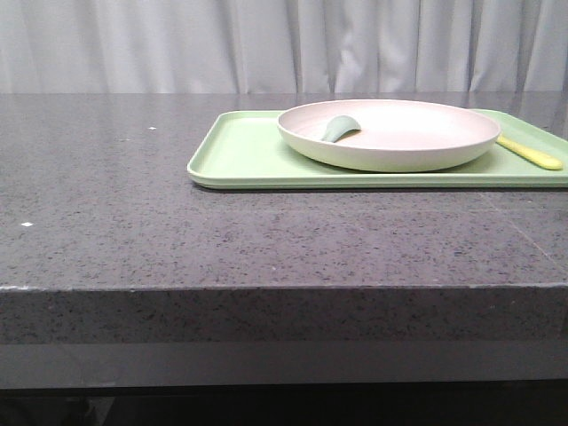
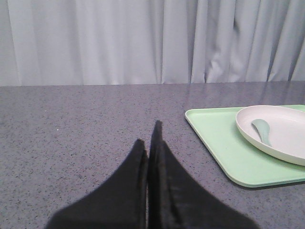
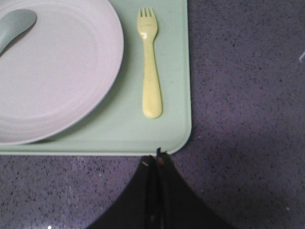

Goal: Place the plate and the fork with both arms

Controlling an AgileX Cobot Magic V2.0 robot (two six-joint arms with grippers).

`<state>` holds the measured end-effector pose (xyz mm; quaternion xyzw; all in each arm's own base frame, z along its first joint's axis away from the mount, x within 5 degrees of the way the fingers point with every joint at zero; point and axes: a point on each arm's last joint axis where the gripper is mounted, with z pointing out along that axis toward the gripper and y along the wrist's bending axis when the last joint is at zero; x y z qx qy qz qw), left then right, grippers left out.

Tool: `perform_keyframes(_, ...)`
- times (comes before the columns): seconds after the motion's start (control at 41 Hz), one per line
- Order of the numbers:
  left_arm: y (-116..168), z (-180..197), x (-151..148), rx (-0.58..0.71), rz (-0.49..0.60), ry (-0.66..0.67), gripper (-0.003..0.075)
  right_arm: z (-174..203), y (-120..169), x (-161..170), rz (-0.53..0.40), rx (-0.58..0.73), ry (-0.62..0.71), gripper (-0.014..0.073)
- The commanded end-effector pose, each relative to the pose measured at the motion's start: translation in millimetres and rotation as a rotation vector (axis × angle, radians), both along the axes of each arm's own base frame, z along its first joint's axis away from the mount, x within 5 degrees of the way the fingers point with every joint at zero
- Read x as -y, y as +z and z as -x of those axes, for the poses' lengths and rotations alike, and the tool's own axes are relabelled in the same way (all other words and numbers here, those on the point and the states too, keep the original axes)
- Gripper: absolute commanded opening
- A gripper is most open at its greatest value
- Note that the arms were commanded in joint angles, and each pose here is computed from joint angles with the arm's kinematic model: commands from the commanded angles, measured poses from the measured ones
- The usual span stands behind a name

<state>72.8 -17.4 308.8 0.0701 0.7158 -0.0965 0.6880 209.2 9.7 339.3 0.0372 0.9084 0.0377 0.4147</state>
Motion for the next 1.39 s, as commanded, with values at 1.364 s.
perform_keyframes(1.364,16.6,0.8,0.0,0.099,0.036,-0.002,-0.0018,182.9,-47.6,9.4,0.015,0.857,0.002,-0.0117)
